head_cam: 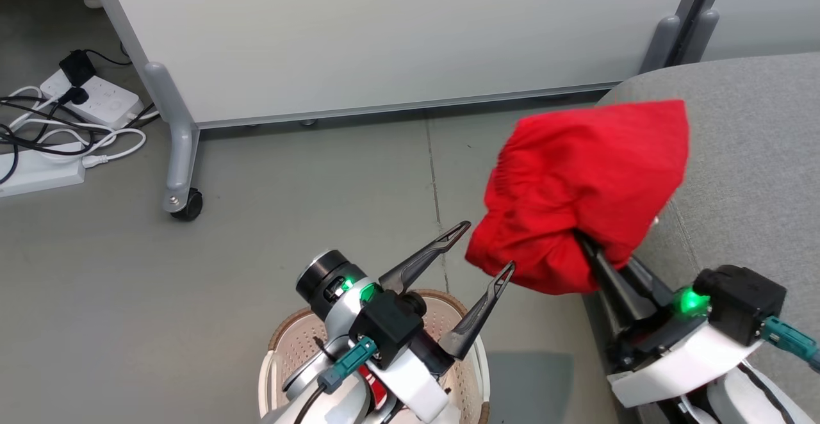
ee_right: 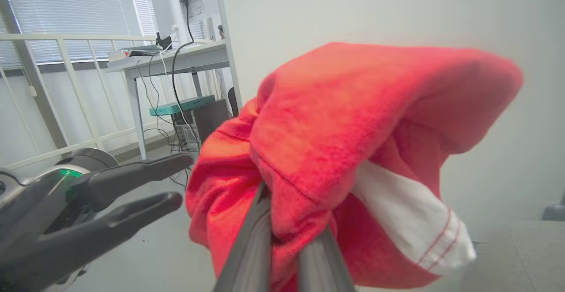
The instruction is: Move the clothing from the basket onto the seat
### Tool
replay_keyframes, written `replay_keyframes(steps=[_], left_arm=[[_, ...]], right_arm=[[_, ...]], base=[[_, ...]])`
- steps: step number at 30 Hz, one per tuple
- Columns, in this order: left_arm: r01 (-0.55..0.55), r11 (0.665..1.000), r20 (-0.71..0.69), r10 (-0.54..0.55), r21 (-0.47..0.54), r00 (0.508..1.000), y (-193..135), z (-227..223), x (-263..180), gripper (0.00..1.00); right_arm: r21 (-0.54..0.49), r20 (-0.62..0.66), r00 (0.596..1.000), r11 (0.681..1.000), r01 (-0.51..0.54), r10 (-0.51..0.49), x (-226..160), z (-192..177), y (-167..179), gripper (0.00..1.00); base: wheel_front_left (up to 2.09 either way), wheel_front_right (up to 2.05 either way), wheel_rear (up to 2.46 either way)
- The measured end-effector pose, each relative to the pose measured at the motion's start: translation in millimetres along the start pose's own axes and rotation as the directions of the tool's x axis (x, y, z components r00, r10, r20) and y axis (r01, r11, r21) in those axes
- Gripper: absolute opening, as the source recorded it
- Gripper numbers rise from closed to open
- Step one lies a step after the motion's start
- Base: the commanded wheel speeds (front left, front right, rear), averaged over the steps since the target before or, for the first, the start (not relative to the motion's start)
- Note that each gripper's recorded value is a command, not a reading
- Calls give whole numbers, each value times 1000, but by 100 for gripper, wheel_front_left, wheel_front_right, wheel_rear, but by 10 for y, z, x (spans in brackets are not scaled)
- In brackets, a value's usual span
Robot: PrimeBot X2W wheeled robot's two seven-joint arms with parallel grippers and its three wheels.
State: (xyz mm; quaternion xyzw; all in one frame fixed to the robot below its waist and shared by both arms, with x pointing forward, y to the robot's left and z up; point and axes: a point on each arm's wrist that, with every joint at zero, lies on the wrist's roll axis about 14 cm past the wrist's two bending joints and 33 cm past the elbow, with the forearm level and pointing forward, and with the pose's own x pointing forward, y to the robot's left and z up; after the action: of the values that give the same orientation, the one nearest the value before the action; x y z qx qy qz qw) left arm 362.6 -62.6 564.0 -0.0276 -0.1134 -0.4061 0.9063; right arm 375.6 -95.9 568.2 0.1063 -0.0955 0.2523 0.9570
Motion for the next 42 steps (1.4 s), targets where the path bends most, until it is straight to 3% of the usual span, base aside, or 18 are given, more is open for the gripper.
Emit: replay_keyframes(steps=[9, 22, 28, 31, 42], left_arm=[[-34, 999, -69, 33, -5, 997, 3, -219, -169, 100], [-61, 996, -136, 52, -65, 989, -107, -436, -418, 100], [-62, 995, -147, 49, -84, 988, -162, -470, -463, 100], [-67, 987, -156, 44, -148, 987, -240, -513, -496, 100], [-71, 981, -168, 40, -182, 985, -264, -554, -531, 100]], right_arm=[[-56, -31, 986, 985, 162, -164, -217, -100, -437, 0], [-72, -79, 939, 941, 331, -336, -586, -274, -801, 0], [-66, -110, 916, 922, 381, -386, -695, -391, -887, 0], [-60, -119, 906, 914, 402, -406, -725, -432, -926, 0], [-59, -136, 896, 906, 419, -423, -743, -497, -965, 0]], base=[[0, 0, 0], [0, 0, 0], [0, 0, 0], [0, 0, 0], [0, 0, 0]])
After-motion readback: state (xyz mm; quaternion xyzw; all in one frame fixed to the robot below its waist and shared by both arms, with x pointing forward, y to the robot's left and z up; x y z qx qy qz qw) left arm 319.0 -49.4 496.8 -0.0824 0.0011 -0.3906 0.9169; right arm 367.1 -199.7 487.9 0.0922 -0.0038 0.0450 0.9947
